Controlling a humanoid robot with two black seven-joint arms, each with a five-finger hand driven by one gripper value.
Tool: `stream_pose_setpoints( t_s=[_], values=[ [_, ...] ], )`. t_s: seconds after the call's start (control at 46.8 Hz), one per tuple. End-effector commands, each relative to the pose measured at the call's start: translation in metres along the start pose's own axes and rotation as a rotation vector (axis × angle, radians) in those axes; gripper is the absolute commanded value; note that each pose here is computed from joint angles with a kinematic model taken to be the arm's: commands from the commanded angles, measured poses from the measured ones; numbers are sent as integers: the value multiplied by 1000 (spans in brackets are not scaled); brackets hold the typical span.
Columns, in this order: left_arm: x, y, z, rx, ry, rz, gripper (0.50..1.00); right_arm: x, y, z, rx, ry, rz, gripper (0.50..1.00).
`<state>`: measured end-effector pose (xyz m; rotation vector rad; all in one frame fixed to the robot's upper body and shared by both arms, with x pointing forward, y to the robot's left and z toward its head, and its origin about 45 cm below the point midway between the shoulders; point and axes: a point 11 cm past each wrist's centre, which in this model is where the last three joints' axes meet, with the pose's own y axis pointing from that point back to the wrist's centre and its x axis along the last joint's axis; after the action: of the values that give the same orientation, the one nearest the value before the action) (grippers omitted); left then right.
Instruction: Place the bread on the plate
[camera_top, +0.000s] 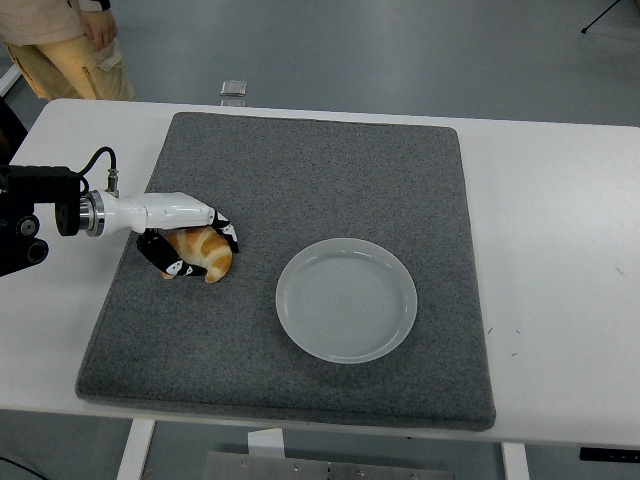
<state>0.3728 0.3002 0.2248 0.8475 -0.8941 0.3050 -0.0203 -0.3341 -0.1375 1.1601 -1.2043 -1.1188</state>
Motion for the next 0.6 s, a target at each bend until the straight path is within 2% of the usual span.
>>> stream_pose_setpoints(
  t_s=[0.0,0.064,0.085,0.385,0.577],
  values=[
    [2,0,1,-1,-7,4,585,0,0,1,-1,0,0,952],
    [5,0,-1,4,-11,10,508,0,0,0,0,0,0,952],
    [6,1,-2,9,-12,11,500,0,0,0,0,0,0,954],
    [36,3,1,9,-53,65,500,0,0,0,0,0,0,954],
    [88,14,11,4,-113,149,500,0,0,0,0,0,0,952]
  ],
)
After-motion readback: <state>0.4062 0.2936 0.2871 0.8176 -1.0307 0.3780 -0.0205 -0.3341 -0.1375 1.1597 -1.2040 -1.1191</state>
